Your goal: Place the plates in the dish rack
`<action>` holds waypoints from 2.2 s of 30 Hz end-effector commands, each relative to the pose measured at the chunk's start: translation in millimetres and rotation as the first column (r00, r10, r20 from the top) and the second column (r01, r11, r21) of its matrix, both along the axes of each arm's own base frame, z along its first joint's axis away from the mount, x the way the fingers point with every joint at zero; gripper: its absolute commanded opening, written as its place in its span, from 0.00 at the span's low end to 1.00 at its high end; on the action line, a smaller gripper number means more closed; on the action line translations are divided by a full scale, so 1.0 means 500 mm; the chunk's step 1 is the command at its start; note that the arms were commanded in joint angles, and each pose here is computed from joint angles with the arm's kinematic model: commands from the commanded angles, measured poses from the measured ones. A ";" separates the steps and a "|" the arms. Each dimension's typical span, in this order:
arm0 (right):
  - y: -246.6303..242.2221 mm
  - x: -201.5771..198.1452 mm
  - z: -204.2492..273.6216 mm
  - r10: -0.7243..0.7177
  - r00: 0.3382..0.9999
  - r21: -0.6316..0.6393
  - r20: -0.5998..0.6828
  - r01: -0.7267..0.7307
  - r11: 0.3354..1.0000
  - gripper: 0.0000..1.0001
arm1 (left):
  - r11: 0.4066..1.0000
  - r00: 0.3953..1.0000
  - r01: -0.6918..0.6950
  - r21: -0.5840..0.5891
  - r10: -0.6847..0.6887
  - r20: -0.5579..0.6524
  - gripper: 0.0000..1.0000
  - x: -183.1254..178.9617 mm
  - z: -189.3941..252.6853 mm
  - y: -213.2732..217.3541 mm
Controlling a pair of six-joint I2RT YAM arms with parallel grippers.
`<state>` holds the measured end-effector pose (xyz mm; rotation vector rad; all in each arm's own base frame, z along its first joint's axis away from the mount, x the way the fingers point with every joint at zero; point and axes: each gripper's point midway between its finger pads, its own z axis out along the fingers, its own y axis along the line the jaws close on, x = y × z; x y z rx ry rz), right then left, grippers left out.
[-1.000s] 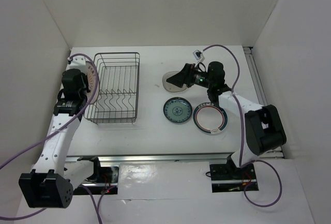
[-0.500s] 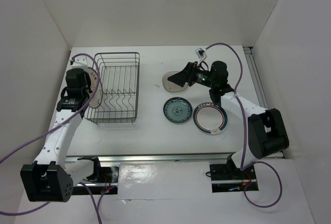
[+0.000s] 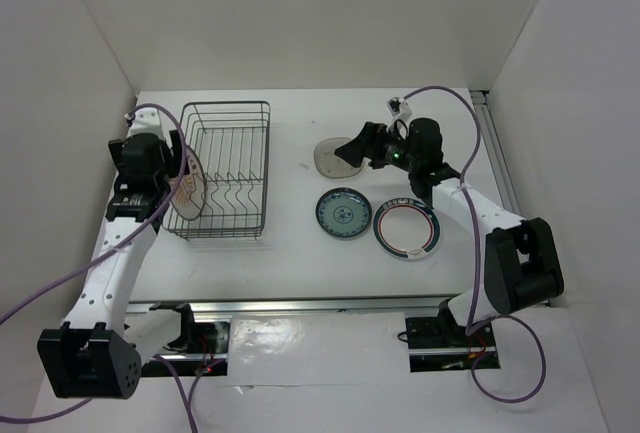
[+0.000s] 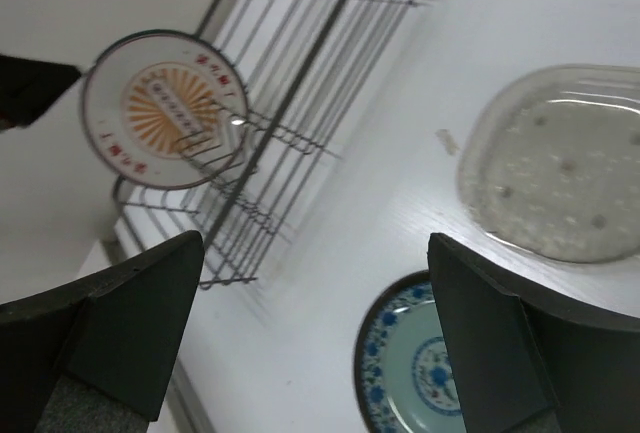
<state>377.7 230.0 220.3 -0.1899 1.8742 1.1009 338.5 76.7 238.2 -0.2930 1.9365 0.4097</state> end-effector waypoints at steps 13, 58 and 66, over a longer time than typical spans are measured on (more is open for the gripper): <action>-0.162 0.211 -0.207 -0.357 0.923 -0.315 -0.142 0.300 0.900 0.95 | 0.817 0.865 0.490 -0.304 -0.413 0.286 1.00 0.002 0.152 -0.213; -0.039 0.184 0.035 -0.199 0.980 0.121 -0.021 0.201 0.972 0.00 | 0.543 0.738 0.653 -0.528 -0.613 0.282 1.00 0.023 0.102 -0.332; 0.147 0.064 0.126 0.026 0.992 0.095 0.120 -0.038 0.995 0.00 | 0.463 0.692 0.684 -0.563 -0.657 0.299 1.00 0.029 0.098 -0.358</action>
